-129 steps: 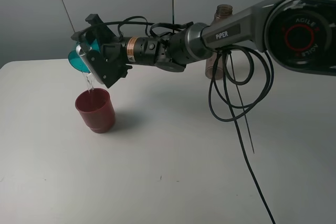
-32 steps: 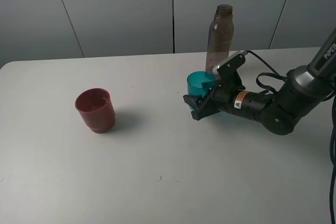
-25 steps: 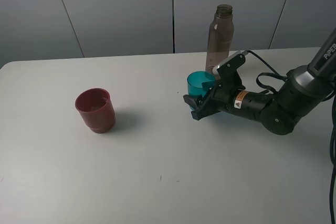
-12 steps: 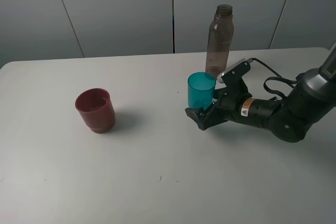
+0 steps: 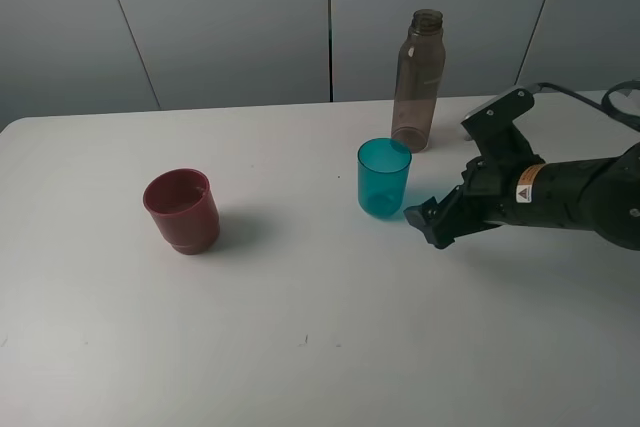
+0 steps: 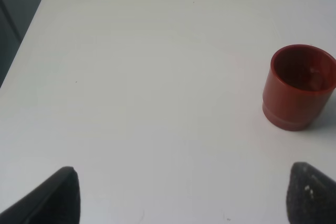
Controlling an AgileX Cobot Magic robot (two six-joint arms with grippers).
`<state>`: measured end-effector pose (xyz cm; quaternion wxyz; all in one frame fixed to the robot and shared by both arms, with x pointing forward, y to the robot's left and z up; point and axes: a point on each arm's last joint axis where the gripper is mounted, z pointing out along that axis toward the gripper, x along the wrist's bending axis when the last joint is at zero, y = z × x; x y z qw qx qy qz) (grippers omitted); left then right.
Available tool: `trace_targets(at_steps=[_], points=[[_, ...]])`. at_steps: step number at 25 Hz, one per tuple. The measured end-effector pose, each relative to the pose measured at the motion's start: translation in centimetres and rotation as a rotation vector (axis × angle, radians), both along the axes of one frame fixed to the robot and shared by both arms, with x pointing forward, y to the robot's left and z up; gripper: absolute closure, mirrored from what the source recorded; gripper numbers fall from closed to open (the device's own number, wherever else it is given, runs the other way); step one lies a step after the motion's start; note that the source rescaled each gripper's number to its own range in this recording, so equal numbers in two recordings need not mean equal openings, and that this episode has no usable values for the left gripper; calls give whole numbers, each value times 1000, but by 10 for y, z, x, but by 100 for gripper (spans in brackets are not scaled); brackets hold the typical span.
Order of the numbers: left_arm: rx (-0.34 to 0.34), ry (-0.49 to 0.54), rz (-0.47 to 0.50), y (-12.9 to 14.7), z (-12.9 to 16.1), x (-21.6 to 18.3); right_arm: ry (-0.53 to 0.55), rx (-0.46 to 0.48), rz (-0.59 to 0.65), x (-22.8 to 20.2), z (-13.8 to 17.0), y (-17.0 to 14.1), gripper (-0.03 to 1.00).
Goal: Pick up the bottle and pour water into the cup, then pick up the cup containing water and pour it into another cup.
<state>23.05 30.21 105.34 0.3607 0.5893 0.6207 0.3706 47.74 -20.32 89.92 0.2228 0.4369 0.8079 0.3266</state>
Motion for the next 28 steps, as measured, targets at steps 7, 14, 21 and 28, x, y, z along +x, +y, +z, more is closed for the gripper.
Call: trace_targets(at_steps=[7,14,21,28], points=[[0,0,0,0,0,0,-107,15,-127,-29,103,-21,-3],[0,0,0,0,0,0,-80,-23,-224,-96,168,-54,-3],[0,0,0,0,0,0,119,-17,-280,-172,172,-79,-3],[0,0,0,0,0,0,12,133,-244,-220,171,-89,-3]])
